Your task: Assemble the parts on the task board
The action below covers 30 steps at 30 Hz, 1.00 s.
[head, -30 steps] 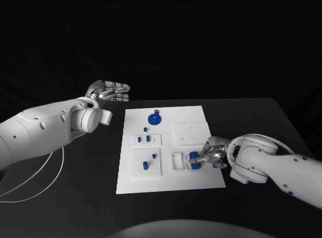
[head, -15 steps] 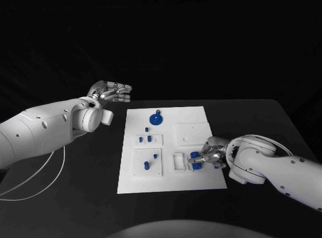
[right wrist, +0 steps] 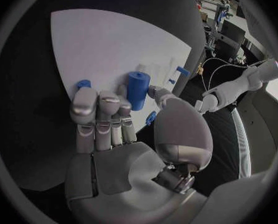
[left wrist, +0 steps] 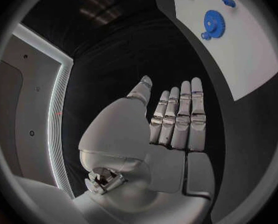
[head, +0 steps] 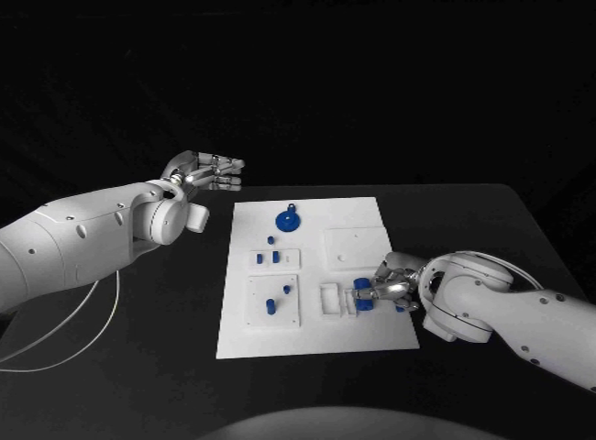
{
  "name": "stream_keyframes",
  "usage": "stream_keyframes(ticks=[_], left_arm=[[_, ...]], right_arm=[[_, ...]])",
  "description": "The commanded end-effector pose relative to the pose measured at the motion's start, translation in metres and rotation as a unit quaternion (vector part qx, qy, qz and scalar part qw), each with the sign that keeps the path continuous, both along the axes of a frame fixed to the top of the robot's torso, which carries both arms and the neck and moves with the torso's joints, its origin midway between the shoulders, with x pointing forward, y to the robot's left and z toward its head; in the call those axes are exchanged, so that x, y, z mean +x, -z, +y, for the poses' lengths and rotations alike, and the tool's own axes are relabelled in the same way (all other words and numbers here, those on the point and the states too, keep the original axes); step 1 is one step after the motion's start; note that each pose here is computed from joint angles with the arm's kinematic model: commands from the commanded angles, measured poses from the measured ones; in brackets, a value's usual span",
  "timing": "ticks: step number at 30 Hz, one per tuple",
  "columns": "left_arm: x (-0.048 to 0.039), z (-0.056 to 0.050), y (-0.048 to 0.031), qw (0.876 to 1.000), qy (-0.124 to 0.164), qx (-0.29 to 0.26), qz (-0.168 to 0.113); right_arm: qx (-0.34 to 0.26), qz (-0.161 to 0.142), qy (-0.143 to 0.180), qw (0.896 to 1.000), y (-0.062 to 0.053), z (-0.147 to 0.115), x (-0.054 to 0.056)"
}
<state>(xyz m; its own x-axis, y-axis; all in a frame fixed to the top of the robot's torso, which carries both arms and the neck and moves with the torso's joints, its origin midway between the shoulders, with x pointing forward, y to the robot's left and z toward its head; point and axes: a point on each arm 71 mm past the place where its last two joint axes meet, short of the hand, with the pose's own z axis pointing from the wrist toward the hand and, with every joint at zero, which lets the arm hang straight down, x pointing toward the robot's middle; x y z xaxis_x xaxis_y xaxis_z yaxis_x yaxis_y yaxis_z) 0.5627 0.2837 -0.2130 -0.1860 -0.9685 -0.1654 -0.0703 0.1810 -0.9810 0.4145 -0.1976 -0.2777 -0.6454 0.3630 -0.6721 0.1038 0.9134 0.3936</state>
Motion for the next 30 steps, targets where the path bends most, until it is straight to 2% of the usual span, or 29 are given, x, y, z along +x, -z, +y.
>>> stream_keyframes(ticks=[1,12,24,30], left_arm=[[0.0001,-0.004,0.0001,1.0,0.013,-0.004,0.004],[0.0005,-0.005,0.0005,1.0,0.016,-0.004,0.006],[0.0006,-0.005,0.0009,1.0,0.018,-0.004,0.009],[0.0008,-0.006,0.001,1.0,0.019,-0.004,0.009]], right_arm=[[0.028,0.0,0.028,0.999,-0.002,-0.002,-0.001],[0.067,0.019,0.037,0.997,-0.018,0.002,0.002],[0.075,0.037,0.002,0.996,-0.023,0.022,0.001],[0.04,0.013,-0.026,0.999,-0.019,0.032,0.001]])
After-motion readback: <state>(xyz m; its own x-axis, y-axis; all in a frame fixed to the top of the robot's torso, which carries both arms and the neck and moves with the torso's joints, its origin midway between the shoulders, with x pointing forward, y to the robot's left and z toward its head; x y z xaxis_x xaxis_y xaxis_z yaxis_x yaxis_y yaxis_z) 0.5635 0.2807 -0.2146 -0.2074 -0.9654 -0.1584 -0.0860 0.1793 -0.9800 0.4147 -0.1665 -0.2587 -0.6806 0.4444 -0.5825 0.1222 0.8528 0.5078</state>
